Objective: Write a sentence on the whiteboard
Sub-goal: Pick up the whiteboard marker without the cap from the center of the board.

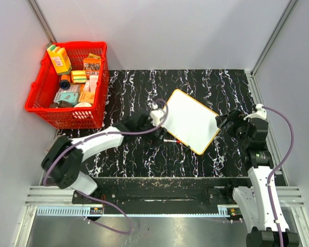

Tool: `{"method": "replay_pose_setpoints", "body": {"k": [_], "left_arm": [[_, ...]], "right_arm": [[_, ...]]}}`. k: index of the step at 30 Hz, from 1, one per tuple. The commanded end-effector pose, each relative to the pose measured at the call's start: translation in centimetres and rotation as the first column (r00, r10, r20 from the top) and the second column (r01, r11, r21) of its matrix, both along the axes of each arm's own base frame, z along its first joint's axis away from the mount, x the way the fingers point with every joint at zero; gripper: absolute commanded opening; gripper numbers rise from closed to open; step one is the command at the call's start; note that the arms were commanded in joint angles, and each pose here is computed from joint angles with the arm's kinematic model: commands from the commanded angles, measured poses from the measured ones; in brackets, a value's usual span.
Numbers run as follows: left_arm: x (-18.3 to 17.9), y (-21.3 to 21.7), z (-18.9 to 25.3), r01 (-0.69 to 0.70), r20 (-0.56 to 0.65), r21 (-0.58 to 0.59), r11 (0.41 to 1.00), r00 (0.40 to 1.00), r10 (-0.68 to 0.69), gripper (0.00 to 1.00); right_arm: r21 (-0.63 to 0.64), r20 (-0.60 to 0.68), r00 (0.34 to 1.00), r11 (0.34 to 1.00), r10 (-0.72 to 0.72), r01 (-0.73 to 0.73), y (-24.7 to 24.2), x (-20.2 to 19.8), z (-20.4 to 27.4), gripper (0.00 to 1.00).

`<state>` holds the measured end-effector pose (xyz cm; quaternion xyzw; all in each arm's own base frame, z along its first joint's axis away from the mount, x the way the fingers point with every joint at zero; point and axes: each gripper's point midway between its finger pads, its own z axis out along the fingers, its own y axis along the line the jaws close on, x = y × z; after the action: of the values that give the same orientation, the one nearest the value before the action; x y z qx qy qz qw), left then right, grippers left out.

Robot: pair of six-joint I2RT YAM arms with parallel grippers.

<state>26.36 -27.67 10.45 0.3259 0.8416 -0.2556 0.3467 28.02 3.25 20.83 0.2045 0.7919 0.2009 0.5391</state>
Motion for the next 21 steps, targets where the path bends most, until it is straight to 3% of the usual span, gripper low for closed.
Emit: {"method": "replay_pose_setpoints", "body": {"k": [1,6,13,16,17,21], "left_arm": [[0.5,-0.9,-3.0,0.109,0.06,0.24,0.965,0.99,-0.127,0.99],[1.2,-2.0,-6.4,0.165,0.005,0.309,0.937,0.984,-0.175,0.99],[2.1,-1.8,-8.2,0.16,0.005,0.383,0.91,0.985,-0.175,0.91],[2.0,-1.4,-9.1,0.178,-0.022,0.419,0.89,0.982,-0.186,0.76],[2.0,-1.4,-9.3,0.182,-0.031,0.426,0.886,0.982,-0.187,0.62],[1.6,-1.1,-9.2,0.193,-0.041,0.446,0.874,0.98,-0.196,0.48]], "right_arm": [[0.001,0.047,0.996,0.997,0.076,-0.076,1.2,-0.6,1.7,1.0],[0.01,0.047,0.993,0.994,0.105,-0.106,1.7,-0.7,1.6,1.0],[0.013,0.048,0.992,0.993,0.118,-0.119,2.0,-0.6,1.7,1.0],[0.012,0.045,0.992,0.993,0.116,-0.116,1.9,-0.6,1.5,1.0],[0.014,0.043,0.992,0.993,0.115,-0.116,1.9,-0.6,1.5,1.0],[0.021,0.042,0.993,0.994,0.106,-0.107,1.8,-0.5,1.5,1.0]]}}
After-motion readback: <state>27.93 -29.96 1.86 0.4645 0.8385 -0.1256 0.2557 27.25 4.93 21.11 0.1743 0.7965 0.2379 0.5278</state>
